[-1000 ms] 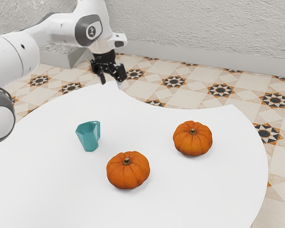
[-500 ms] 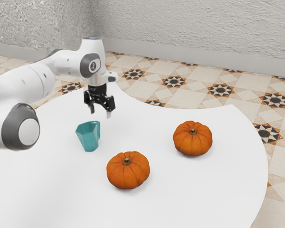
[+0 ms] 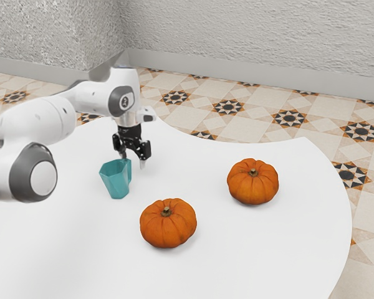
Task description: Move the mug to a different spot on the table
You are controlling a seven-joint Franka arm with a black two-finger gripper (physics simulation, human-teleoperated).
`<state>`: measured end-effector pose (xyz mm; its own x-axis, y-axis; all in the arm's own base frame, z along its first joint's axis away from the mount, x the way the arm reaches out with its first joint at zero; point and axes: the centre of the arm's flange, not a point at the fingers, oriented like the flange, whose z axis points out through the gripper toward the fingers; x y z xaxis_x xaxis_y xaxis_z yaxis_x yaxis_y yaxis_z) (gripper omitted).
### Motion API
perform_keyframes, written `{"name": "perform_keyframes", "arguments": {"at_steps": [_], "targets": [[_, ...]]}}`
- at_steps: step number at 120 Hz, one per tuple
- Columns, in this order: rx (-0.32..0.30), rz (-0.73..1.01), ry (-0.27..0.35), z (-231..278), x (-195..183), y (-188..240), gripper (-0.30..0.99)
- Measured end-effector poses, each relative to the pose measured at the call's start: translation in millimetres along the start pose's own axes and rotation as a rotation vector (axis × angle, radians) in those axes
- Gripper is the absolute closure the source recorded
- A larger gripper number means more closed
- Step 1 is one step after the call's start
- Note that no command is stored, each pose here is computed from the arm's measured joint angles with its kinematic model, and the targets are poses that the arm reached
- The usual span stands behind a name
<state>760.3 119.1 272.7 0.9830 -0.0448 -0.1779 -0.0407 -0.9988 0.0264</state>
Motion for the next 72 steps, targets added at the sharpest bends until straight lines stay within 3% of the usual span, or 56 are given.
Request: {"name": "perform_keyframes", "arguments": {"at_steps": [22, 47, 72], "targets": [[0.010, 0.009, -0.038, 9, 4, 2, 0.20], [0.006, -0.007, -0.131, 18, -6, 1, 0.29], [0.002, -0.017, -0.169, 20, -10, 3, 0.34]]}}
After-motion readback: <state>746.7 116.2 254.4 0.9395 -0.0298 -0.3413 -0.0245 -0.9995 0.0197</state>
